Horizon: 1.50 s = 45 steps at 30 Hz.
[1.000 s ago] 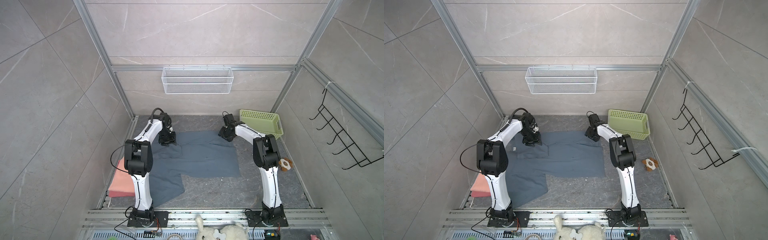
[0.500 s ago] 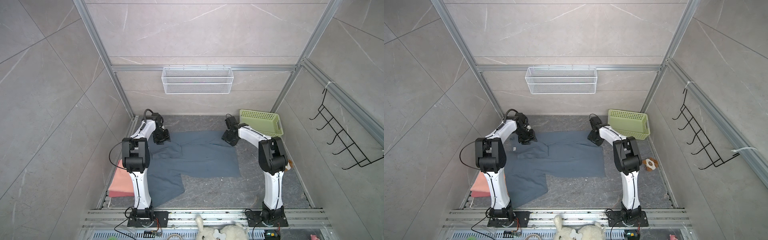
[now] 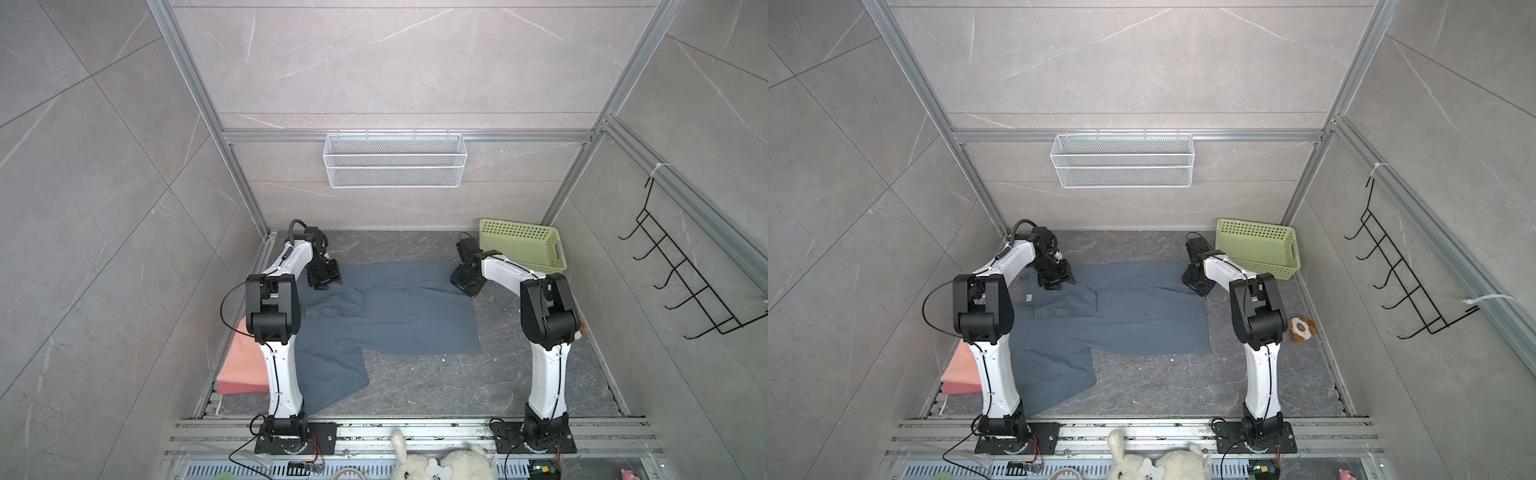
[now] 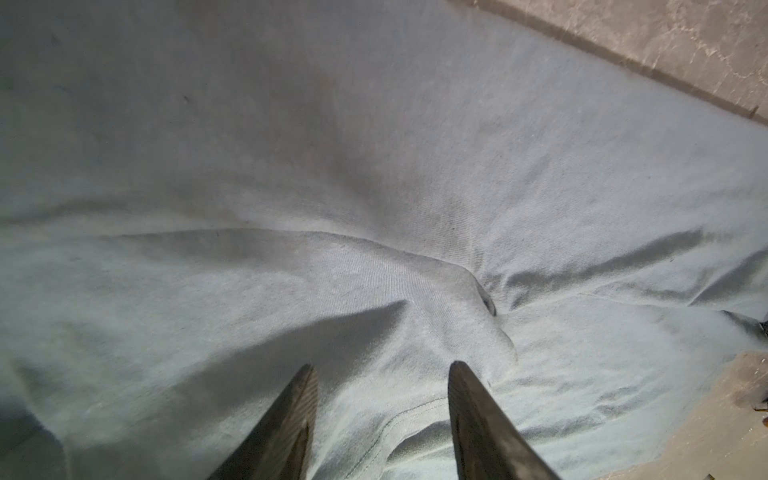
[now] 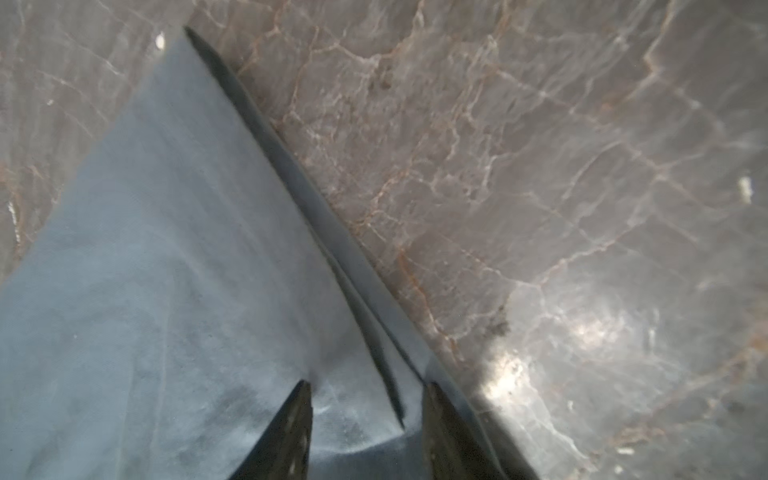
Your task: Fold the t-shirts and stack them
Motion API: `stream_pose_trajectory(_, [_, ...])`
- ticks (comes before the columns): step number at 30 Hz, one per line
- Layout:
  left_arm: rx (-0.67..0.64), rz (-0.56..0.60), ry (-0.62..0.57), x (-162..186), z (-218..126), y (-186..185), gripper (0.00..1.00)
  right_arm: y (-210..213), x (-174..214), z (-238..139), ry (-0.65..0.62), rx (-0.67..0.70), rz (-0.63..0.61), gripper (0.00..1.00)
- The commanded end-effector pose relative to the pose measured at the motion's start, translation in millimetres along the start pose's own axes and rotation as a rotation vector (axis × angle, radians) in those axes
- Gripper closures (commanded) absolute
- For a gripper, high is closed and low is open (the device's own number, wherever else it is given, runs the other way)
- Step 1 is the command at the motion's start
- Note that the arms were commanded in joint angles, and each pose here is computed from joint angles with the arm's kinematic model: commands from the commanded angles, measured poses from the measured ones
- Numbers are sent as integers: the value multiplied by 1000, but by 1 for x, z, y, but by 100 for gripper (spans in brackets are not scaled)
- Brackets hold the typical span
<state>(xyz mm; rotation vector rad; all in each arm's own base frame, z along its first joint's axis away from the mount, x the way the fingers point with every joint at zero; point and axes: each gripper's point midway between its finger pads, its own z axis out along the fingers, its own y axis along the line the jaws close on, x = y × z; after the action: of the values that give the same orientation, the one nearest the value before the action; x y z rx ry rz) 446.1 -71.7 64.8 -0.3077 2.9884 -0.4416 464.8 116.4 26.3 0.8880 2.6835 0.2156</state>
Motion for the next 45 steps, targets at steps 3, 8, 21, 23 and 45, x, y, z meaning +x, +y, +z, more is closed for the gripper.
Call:
stream_pose_trajectory(3, [7, -33, 6, 4, -1, 4, 46, 2, 0, 2, 13, 26, -5, 67])
stream_pose_trajectory(8, [5, -42, 14, 5, 3, 6, 46, 1, 2, -4, 19, 45, -20, 69])
stream_pose_trajectory(21, [-5, -68, 7, 5, 1, 12, 46, 22, -33, -14, -65, 20, -104, 97])
stream_pose_trajectory(23, [-1, -76, 4, 5, 1, 14, 46, 31, -48, -24, -93, 9, -147, 97])
stream_pose_trajectory(45, [-18, -108, -13, 1, -1, 27, 46, -9, -37, -5, 13, 232, -346, 79])
